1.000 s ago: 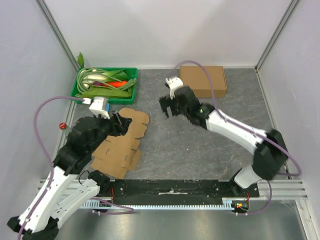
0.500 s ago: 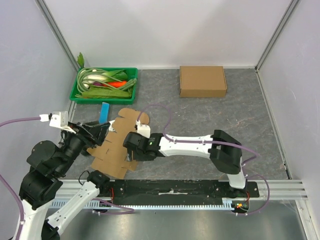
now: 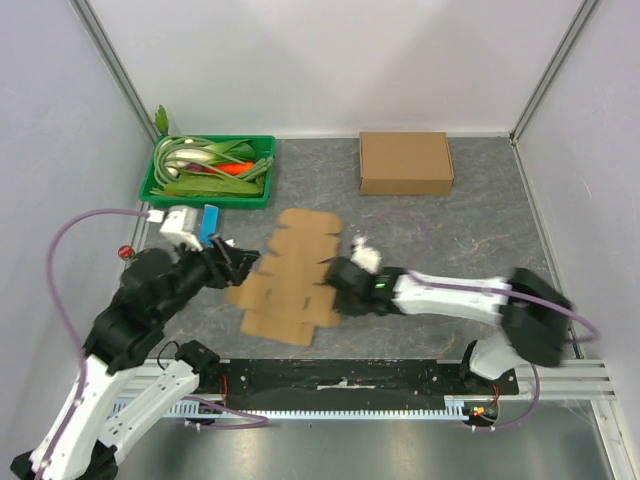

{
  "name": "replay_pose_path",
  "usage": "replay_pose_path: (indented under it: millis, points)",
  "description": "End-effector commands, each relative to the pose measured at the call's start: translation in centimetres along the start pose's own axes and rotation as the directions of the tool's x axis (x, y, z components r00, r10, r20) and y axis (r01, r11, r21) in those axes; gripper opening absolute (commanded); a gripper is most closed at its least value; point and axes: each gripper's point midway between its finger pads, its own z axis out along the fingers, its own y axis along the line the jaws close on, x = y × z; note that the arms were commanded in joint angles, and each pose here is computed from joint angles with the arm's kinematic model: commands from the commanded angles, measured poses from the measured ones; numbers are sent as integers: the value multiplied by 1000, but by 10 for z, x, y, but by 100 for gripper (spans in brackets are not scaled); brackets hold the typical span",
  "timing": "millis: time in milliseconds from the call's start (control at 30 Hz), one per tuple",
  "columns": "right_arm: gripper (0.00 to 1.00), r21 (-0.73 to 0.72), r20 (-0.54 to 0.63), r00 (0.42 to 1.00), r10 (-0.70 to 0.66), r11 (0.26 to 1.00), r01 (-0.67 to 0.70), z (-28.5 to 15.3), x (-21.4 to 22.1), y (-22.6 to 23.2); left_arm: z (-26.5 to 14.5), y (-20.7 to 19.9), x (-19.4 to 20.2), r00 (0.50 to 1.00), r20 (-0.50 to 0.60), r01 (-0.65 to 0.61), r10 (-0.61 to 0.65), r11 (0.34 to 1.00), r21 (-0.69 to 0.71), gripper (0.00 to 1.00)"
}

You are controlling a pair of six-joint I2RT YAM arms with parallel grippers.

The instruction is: Fold the paper box

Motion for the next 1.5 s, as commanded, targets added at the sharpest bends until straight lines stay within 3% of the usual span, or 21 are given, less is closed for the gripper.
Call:
replay_pose_path:
  millis: [0,167,233,267,333,433,533,667,733,867,967,1067,1100,1167,1200,1233,1300,1333,1367,1400,1467]
  points:
    - [0,-138,287,945,155,983,-120,-72,-80,-53,39,-6,37,970,-105,220,-217,975,17,76]
    - [0,-305,398,775,492,867,-394,-113,-140,-116,73,-28,73,854,-201,507,-479,854,116,78]
    - [0,-386,380,714,588,803,-455,-117,-149,-122,88,-23,107,784,-271,600,-559,794,96,80]
    - [0,-428,367,687,627,769,-474,-124,-154,-123,94,-38,87,748,-243,662,-618,723,197,81]
    - [0,-461,335,656,676,726,-511,-125,-156,-124,113,-34,112,666,-280,742,-692,652,156,83]
    - [0,-527,266,610,747,642,-556,-125,-158,-119,137,-55,115,629,-322,776,-708,599,197,85]
    - [0,-570,201,591,781,584,-578,-120,-157,-112,159,-68,135,524,-371,845,-766,522,115,86]
    - [0,-584,185,575,797,560,-587,-121,-159,-110,180,-59,152,404,-322,909,-856,416,35,86]
    - [0,-602,207,557,804,554,-575,-127,-165,-112,186,-47,173,293,-291,939,-911,331,-90,86]
    - [0,-585,169,578,799,553,-593,-125,-160,-106,206,-39,209,224,-291,931,-930,293,-219,85]
    - [0,-581,145,585,798,547,-602,-123,-158,-102,214,-55,208,184,-338,947,-923,259,-192,82]
    - [0,-575,142,591,794,552,-604,-125,-154,-104,228,-47,201,214,-279,958,-936,257,-129,75]
    - [0,-569,146,599,787,562,-600,-125,-152,-105,233,-38,199,237,-238,958,-942,267,-106,61]
    - [0,-565,174,632,755,602,-564,-127,-149,-107,237,-32,187,358,-232,928,-904,373,-23,34]
    - [10,-562,201,656,728,634,-531,-130,-148,-108,235,-32,191,412,-256,902,-875,431,-24,20]
    - [51,-532,284,729,623,735,-420,-131,-147,-110,234,-30,191,447,-261,884,-856,467,-18,15]
    - [87,-494,373,837,401,849,-187,-149,-150,-94,227,-24,204,545,-315,814,-777,581,-25,10]
    - [98,-354,429,885,181,935,-20,-140,-148,-102,224,-18,194,592,-311,784,-743,621,7,9]
    - [98,-282,431,902,42,955,90,-155,-150,-99,221,-10,200,622,-334,745,-708,667,-26,9]
    - [98,-233,409,909,-78,954,187,-158,-147,-98,212,-12,206,689,-417,660,-593,751,23,9]
    - [98,-111,340,863,-373,896,431,-171,-146,-101,212,-11,179,765,-456,557,-455,822,116,9]
